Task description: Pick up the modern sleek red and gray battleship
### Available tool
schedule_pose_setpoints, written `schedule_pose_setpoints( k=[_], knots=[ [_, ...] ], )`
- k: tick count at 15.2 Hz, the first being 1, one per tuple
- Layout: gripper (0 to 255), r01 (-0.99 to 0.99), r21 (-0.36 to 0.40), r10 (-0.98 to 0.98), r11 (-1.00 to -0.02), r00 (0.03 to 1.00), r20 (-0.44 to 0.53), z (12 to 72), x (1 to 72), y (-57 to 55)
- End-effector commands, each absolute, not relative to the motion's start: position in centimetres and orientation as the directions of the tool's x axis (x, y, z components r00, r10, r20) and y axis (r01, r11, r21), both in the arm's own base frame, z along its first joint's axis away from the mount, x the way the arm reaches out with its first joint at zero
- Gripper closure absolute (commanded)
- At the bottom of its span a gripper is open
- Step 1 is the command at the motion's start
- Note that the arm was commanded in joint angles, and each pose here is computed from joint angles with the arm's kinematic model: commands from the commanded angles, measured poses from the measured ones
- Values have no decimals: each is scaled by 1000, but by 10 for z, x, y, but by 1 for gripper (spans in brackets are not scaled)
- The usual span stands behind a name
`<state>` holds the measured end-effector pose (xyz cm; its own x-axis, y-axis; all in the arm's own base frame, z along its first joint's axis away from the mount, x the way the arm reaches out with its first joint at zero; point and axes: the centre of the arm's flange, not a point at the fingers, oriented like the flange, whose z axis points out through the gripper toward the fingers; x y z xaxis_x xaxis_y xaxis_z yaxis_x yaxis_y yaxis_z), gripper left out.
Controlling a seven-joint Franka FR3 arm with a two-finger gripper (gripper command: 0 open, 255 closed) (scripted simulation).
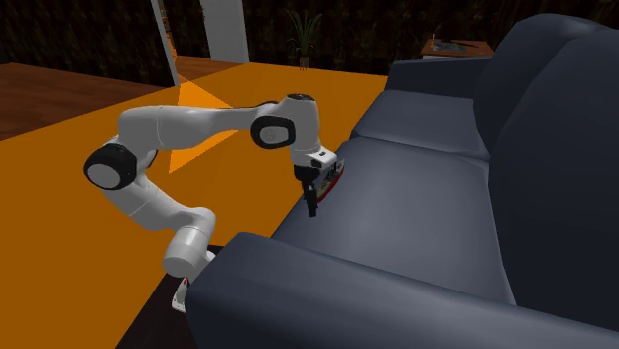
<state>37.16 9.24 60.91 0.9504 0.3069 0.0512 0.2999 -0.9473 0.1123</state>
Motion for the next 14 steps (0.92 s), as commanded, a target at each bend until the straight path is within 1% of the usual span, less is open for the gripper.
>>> schedule_pose_setpoints(
  k=[1,7,14],
  knots=[
    [0,361,103,368,-927,928,53,611,384,115],
    [0,530,80,535,-844,843,61,615,410,183],
    [0,703,55,705,-709,705,75,621,425,266]
  ],
)
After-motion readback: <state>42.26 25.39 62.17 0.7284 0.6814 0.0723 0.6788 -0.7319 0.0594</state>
